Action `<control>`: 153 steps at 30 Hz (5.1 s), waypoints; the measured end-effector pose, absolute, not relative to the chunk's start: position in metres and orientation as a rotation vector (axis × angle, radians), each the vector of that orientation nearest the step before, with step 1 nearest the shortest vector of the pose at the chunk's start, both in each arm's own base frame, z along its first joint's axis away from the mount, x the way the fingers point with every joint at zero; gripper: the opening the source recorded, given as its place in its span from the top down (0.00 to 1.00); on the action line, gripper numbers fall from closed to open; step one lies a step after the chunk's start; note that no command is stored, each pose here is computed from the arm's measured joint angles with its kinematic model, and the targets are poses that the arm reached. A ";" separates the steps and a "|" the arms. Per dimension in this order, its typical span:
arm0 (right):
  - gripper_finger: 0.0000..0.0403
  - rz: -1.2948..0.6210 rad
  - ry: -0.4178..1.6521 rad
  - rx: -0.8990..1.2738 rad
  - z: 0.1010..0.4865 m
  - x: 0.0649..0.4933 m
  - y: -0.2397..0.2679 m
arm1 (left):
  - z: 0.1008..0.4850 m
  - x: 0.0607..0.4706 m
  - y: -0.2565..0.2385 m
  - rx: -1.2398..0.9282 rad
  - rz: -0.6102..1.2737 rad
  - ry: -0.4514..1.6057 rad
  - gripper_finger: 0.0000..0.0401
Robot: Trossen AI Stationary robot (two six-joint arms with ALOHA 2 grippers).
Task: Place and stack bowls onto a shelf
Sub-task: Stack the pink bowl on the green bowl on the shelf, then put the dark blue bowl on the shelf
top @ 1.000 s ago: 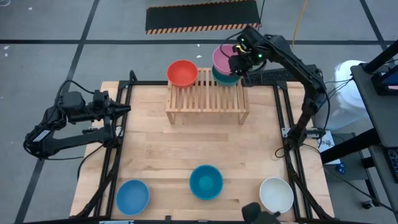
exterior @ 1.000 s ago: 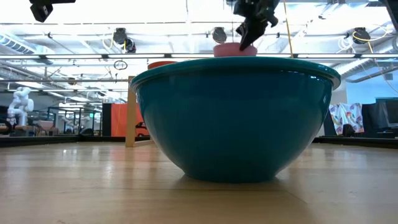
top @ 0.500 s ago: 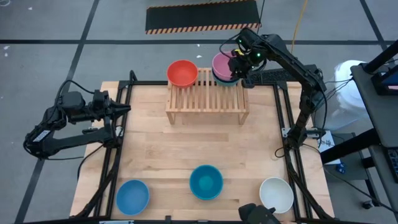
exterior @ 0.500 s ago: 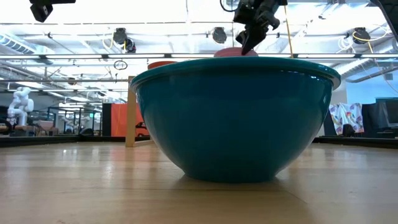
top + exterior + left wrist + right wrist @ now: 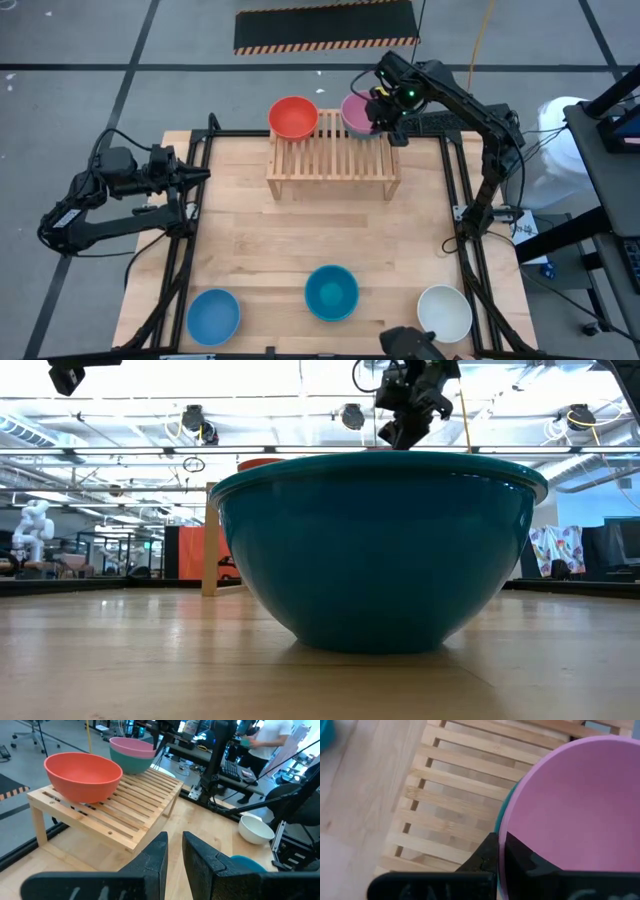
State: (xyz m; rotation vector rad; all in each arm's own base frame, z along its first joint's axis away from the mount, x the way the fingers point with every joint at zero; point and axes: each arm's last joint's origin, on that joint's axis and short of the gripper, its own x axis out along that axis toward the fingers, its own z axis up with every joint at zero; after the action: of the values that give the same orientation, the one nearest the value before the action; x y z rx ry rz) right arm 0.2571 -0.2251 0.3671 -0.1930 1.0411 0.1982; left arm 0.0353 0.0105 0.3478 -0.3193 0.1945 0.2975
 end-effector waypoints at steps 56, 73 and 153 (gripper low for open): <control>1.00 0.175 0.977 -0.203 0.414 0.248 -0.130 | 0.348 0.035 0.010 -0.318 0.297 0.196 0.84; 1.00 0.235 0.980 -0.262 0.331 0.275 -0.143 | 0.348 0.035 0.010 -0.319 0.297 0.195 0.84; 1.00 0.092 0.977 -0.313 0.325 0.269 -0.171 | 0.348 0.035 0.010 -0.264 0.291 0.203 0.84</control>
State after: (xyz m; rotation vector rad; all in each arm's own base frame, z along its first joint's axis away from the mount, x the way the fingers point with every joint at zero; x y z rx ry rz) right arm 0.2686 -0.1713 0.3251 -0.3134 0.9770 0.0915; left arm 0.0353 0.0105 0.3477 -0.2639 0.2033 0.2912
